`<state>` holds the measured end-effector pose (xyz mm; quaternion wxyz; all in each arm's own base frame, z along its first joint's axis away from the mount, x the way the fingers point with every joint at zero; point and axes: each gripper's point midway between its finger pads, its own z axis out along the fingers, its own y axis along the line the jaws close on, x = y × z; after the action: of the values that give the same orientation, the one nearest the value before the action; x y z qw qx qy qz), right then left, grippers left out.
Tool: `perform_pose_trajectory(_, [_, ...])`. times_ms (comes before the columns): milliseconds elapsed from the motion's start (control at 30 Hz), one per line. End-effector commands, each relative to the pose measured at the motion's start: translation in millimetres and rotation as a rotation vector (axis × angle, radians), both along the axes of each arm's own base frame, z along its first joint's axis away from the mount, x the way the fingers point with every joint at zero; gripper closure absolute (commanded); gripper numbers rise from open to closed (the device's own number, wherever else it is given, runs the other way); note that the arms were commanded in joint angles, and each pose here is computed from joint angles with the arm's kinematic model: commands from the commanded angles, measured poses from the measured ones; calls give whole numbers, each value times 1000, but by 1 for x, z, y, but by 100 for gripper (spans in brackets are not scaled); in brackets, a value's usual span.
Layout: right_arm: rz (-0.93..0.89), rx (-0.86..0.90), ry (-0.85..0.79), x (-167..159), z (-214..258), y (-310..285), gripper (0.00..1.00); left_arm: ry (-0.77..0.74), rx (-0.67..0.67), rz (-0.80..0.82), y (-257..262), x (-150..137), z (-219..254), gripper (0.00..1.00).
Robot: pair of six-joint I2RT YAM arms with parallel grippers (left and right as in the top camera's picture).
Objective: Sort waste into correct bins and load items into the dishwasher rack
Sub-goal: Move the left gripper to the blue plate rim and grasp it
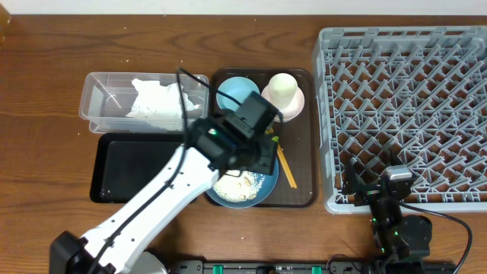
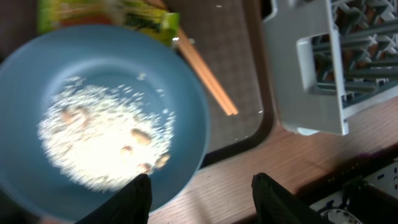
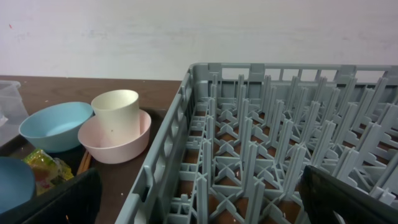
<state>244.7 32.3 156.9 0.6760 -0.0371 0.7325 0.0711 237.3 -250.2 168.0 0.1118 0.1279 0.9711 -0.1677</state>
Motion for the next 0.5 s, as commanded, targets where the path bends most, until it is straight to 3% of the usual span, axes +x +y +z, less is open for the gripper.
perform_pose_trajectory(0, [3,-1,4,0,-1,1,1,4,30,-13,-13,0,-17,45])
perform_pose_trajectory(200, [3,-1,4,0,-1,1,1,-82,95,-111,-33,18,-43,50])
perform_pose_trajectory(467, [3,-1,4,0,-1,1,1,0,194,-63,-25,18,-82,51])
